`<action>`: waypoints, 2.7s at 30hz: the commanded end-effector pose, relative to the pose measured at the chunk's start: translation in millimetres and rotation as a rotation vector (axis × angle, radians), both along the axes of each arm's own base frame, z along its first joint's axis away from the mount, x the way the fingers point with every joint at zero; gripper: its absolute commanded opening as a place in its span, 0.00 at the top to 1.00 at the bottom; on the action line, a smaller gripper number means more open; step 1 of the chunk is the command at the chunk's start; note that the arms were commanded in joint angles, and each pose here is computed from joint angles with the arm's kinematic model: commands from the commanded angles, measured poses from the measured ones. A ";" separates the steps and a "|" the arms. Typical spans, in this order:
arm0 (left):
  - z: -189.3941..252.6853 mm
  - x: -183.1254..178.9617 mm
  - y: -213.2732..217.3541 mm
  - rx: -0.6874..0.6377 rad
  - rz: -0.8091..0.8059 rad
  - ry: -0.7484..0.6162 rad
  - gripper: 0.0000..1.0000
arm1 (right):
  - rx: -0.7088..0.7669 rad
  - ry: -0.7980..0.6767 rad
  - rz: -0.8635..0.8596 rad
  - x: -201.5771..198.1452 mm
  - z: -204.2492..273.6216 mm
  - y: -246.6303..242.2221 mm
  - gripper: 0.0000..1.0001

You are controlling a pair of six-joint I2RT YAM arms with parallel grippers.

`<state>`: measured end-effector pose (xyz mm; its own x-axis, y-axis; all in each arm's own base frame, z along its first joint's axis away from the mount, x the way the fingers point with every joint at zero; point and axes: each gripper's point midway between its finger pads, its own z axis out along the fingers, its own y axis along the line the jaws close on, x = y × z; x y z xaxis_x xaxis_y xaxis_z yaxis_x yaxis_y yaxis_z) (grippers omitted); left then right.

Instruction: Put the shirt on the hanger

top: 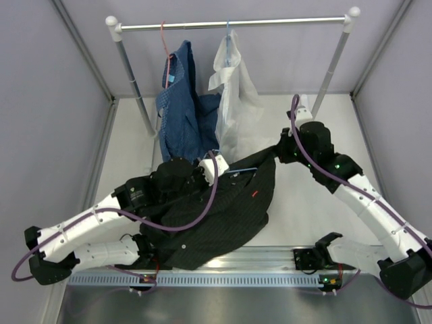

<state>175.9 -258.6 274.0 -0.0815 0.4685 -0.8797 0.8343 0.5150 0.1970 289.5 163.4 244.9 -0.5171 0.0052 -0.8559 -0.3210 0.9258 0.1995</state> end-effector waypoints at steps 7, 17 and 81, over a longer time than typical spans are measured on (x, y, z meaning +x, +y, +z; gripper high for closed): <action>32.4 26.3 5.5 -0.094 0.238 0.004 1.00 | 0.277 -0.081 0.311 -34.1 58.4 68.0 1.00; 108.4 54.7 10.1 -0.480 0.492 -0.026 1.00 | 0.540 -0.207 0.537 -121.1 114.1 90.9 1.00; 121.6 -54.2 -63.1 -0.444 -0.426 -0.116 0.02 | 0.291 -0.522 0.873 -186.7 151.4 75.5 1.00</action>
<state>100.2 -342.3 341.1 0.0597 0.1496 -0.9869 0.9980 0.0096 0.0618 89.1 252.7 380.0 -0.0657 0.0178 -0.9977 -0.9863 0.1502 0.0676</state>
